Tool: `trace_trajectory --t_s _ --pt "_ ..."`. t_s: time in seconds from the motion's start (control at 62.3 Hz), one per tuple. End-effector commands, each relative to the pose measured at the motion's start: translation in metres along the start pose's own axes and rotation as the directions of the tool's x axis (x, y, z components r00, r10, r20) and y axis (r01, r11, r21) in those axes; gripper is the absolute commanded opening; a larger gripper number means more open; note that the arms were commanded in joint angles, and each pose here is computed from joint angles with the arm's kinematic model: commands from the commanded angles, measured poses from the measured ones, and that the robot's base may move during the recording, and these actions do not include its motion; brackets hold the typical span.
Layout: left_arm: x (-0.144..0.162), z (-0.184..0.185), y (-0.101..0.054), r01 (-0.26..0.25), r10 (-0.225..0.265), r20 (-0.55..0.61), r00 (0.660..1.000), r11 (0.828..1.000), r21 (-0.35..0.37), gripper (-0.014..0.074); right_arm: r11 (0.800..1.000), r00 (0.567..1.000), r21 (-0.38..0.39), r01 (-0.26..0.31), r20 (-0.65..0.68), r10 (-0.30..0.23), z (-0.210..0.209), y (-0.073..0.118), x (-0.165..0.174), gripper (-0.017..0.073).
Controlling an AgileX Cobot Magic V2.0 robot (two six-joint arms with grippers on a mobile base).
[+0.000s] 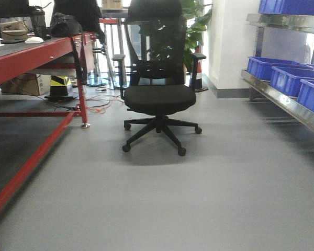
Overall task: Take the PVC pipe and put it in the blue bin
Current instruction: 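Drive the base past the black chair toward the blue bin shelf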
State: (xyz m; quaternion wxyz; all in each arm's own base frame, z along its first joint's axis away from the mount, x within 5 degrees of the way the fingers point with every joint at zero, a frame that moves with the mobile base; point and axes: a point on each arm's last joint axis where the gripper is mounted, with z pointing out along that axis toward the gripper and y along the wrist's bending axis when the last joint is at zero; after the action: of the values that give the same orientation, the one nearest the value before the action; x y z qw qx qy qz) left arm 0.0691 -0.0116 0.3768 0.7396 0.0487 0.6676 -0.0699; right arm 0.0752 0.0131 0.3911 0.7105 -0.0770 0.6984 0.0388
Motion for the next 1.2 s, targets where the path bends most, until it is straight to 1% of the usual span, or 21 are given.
trace_trajectory --t_s 0.0,1.189 --pt "-0.0031 -0.0011 -0.0005 0.001 -0.002 0.031 1.000 1.000 0.007 -0.0111 1.000 0.999 0.008 0.012 0.034 -0.012 -0.0009 -0.0006 -0.0030 -0.0162" --pt "-0.0033 -0.0009 -0.0005 0.001 -0.002 0.033 0.999 1.000 0.008 -0.0111 1.000 0.999 0.008 0.012 0.036 -0.012 -0.0009 -0.0007 -0.0032 -0.0162"
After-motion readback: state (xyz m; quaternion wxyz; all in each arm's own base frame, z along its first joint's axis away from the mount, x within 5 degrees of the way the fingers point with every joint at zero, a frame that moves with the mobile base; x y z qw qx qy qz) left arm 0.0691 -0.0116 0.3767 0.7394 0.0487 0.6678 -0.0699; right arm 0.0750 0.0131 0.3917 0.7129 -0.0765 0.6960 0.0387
